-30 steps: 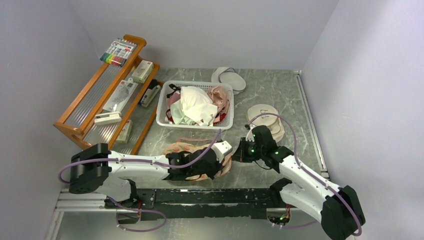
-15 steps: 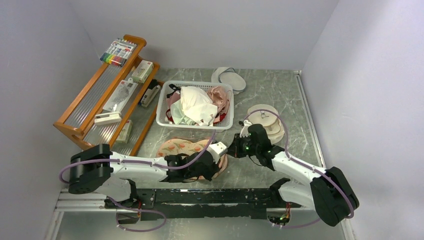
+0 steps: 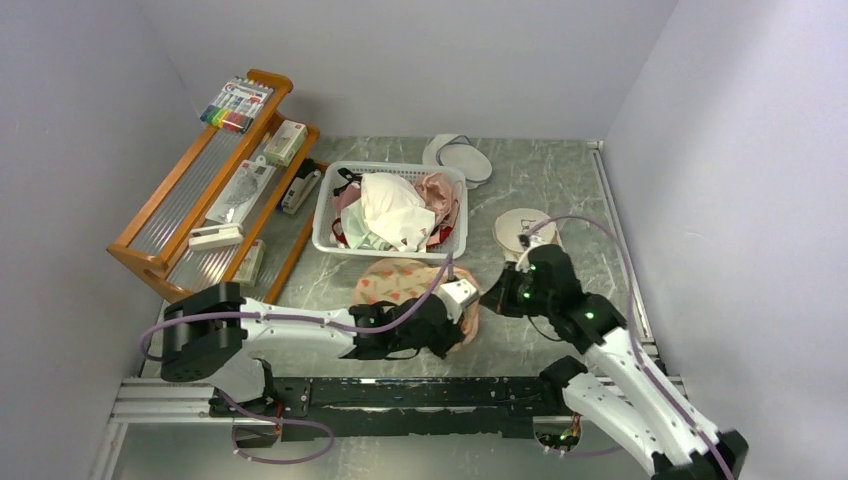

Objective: Unzip the laundry bag and remove the bra

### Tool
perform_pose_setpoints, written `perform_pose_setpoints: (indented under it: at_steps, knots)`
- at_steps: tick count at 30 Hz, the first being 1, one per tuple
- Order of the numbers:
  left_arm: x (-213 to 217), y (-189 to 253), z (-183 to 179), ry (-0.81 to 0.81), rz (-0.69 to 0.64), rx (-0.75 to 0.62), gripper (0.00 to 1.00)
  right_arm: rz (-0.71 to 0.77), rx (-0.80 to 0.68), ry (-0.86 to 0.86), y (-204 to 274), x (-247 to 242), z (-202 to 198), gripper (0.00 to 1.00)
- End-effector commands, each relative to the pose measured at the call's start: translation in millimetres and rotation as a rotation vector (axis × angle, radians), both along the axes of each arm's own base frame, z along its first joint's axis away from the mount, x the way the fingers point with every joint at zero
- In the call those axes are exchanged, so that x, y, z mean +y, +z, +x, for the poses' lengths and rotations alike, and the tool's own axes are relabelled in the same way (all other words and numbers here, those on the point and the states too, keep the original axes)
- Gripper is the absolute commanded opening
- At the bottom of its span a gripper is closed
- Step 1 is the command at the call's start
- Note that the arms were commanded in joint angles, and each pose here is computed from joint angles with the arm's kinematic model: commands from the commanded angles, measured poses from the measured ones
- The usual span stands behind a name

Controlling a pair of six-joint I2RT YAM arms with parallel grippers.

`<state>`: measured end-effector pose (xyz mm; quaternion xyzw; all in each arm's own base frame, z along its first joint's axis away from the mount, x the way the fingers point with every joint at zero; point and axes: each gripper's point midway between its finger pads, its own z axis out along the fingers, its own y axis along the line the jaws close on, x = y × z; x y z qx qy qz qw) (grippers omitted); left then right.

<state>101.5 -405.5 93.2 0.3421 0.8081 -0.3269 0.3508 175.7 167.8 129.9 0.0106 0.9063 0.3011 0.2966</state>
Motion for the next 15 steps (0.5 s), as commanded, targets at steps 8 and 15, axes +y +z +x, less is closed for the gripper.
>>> perform_pose_setpoints:
  at_steps: [8,15]
  knots:
    - [-74,35,-30,-0.249,-0.091,0.014,0.07,-0.06,-0.197,-0.417,99,-99,-32,0.0]
    - [-106,40,-12,-0.298,-0.03,-0.089,0.07,0.01,-0.314,-0.388,124,-106,-50,0.0]
